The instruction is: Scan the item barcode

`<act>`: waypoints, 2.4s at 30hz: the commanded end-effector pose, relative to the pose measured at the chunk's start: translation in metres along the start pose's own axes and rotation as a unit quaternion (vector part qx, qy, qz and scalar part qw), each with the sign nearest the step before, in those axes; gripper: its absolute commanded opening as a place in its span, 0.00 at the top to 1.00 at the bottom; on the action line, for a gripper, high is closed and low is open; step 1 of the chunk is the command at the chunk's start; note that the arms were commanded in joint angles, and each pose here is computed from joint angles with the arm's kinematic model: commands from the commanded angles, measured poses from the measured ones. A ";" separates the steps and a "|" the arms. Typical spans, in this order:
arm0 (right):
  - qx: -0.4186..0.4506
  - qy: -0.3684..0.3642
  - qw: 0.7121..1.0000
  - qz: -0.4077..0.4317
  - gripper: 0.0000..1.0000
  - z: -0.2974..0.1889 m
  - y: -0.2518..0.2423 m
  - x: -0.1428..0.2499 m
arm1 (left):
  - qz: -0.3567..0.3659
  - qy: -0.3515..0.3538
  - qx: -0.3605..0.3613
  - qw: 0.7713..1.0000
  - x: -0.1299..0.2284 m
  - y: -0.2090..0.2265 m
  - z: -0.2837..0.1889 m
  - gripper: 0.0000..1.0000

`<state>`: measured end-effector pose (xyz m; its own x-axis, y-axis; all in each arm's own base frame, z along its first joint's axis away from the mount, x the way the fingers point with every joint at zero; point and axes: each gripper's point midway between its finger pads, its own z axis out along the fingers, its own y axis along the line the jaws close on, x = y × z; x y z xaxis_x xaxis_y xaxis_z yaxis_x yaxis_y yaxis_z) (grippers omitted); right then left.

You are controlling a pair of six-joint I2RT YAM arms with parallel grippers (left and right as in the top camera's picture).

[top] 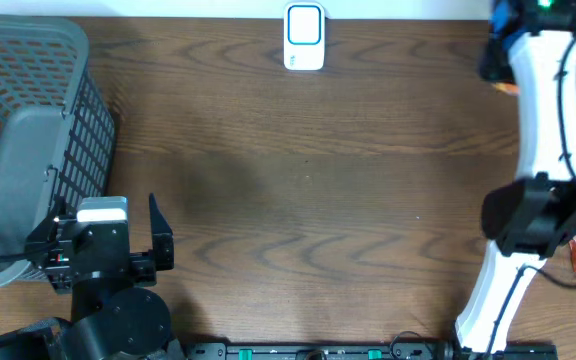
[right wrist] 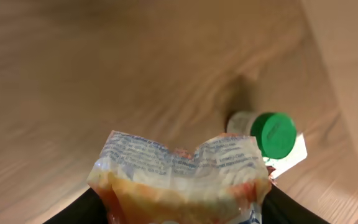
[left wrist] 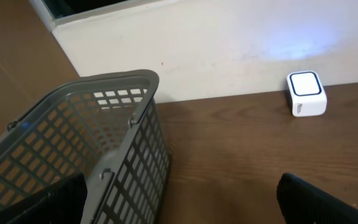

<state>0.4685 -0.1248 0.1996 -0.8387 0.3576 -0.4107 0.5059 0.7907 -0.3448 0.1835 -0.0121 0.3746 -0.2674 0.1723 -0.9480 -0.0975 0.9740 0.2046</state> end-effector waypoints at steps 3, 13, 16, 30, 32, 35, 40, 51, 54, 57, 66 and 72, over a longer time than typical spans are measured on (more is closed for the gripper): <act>-0.011 0.074 0.994 0.080 0.50 0.077 -0.037 0.006 | -0.004 -0.001 -0.004 1.000 -0.001 0.003 0.000 0.02; 0.000 0.192 0.975 0.112 0.37 0.197 -0.056 0.054 | -0.004 -0.001 -0.004 1.000 -0.001 0.003 0.000 0.02; -0.005 0.190 0.974 0.121 0.07 0.200 -0.060 0.052 | -0.004 -0.001 -0.004 1.000 -0.001 0.003 0.000 0.02; -0.187 -0.146 0.940 0.246 0.01 -0.085 -0.133 -0.071 | -0.004 -0.001 -0.004 1.000 -0.001 0.003 0.000 0.02; -0.249 -0.225 0.909 0.246 0.01 -0.156 -0.141 -0.080 | -0.004 -0.001 -0.004 1.000 -0.001 0.003 0.000 0.02; -0.335 -0.336 0.840 0.263 0.01 -0.264 -0.158 -0.081 | -0.004 -0.001 -0.004 1.000 -0.001 0.003 0.000 0.02; -0.422 -0.475 0.731 0.248 0.01 -0.410 -0.185 -0.044 | -0.004 -0.001 -0.004 1.000 -0.001 0.003 0.000 0.02; -0.448 -0.507 0.705 0.213 0.01 -0.469 -0.194 0.029 | -0.026 -0.004 0.013 1.000 -0.005 -0.004 0.000 0.02; -0.458 -0.494 0.710 0.205 0.01 -0.463 -0.186 0.033 | -0.043 -0.039 0.009 0.998 -0.029 -0.008 -0.001 0.02; -0.491 -0.472 0.710 0.178 0.01 -0.458 -0.164 0.034 | -0.007 -0.092 0.013 0.996 -0.071 -0.020 -0.004 0.02; -0.521 -0.448 0.717 0.120 0.01 -0.437 -0.116 0.031 | 0.036 -0.281 -0.061 0.957 -0.204 -0.028 -0.017 0.02; -0.498 -0.483 0.712 0.106 0.01 -0.447 -0.126 0.035 | 0.158 -0.234 -0.112 0.953 -0.192 -0.043 0.044 0.02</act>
<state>0.3024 0.0063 0.5927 -0.0474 0.4489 -0.8923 -0.1799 0.8749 0.4497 0.2569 -0.0726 0.5462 0.1889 0.3750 -0.9076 -0.2914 0.9040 0.3129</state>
